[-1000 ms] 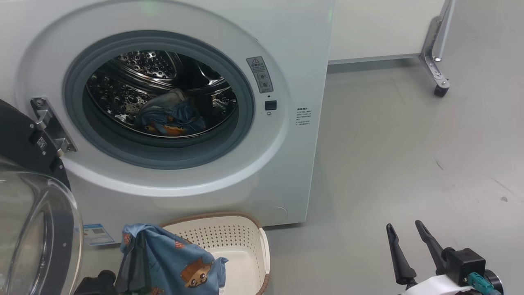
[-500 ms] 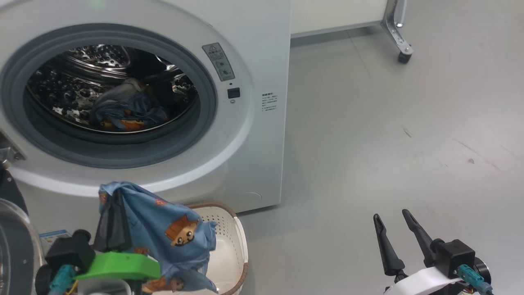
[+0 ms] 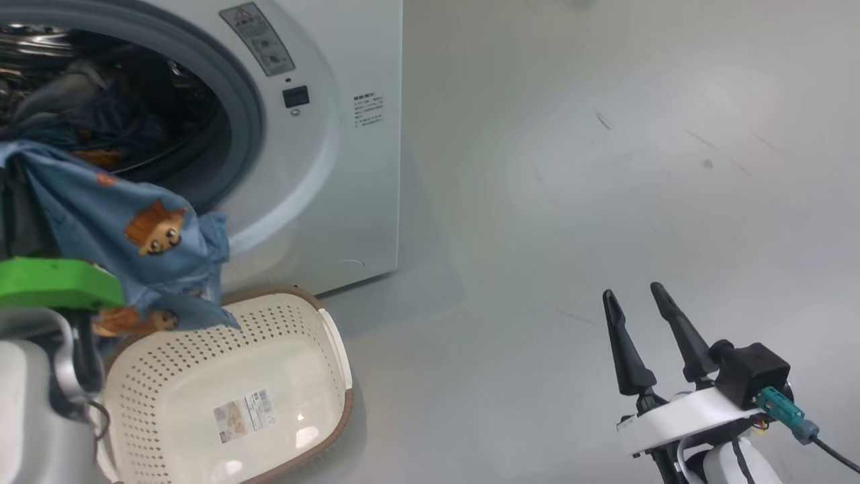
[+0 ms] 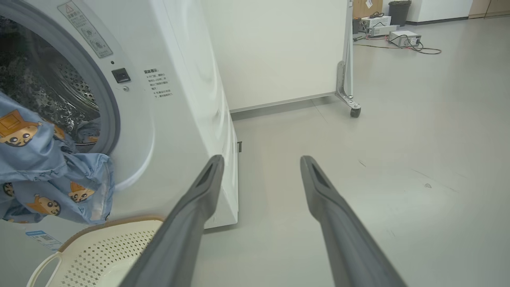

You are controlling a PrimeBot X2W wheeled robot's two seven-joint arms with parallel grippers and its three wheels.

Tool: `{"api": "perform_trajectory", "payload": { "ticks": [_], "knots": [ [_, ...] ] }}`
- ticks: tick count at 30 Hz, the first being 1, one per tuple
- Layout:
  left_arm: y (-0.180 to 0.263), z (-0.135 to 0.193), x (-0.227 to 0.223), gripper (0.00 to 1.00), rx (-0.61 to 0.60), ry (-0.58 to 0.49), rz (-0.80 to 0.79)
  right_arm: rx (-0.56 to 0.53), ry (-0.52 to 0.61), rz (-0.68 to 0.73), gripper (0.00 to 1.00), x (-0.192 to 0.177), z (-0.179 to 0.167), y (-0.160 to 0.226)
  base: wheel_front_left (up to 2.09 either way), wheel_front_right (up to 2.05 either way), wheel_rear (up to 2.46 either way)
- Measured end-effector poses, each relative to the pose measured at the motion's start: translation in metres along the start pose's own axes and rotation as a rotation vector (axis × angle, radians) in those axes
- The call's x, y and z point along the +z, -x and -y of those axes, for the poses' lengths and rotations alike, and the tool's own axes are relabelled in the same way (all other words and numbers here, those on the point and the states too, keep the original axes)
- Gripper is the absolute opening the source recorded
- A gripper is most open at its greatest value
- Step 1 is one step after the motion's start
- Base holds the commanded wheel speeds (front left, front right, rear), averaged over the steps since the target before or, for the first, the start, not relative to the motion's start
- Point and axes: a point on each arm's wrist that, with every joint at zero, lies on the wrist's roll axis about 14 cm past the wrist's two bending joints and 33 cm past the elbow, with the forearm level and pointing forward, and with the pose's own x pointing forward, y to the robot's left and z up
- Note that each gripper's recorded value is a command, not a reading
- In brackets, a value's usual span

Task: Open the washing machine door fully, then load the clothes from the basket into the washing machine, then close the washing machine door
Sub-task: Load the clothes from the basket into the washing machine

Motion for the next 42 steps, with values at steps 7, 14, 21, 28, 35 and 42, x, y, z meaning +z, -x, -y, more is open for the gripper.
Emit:
{"api": "perform_trajectory", "payload": {
  "ticks": [7,14,21,28,35,42],
  "knots": [
    [-0.061,-0.023,-0.031,0.00,0.034,-0.031,-0.081,-0.013,0.009,-0.024,1.00,-0.005,0.003,-0.017,0.00,0.00,0.00],
    [-0.094,-0.030,-0.069,0.00,0.044,-0.020,-0.164,-0.019,0.027,-0.057,1.00,-0.014,0.005,-0.028,0.00,0.00,0.00],
    [-0.130,-0.039,-0.106,0.00,0.068,0.042,-0.236,-0.029,0.029,-0.120,1.00,-0.034,0.007,-0.034,0.00,0.00,0.00],
    [-0.160,-0.052,-0.140,0.00,0.094,0.091,-0.269,-0.039,0.018,-0.156,1.00,-0.047,0.009,-0.046,0.00,0.00,0.00],
    [-0.186,-0.050,-0.154,0.00,0.088,0.140,-0.244,-0.049,0.035,-0.162,1.00,-0.050,0.013,-0.058,0.00,0.00,0.00],
    [-0.212,-0.050,-0.135,0.00,0.094,0.170,-0.162,-0.072,0.046,-0.176,1.00,-0.054,0.018,-0.056,0.00,0.00,0.00]
  ]
}}
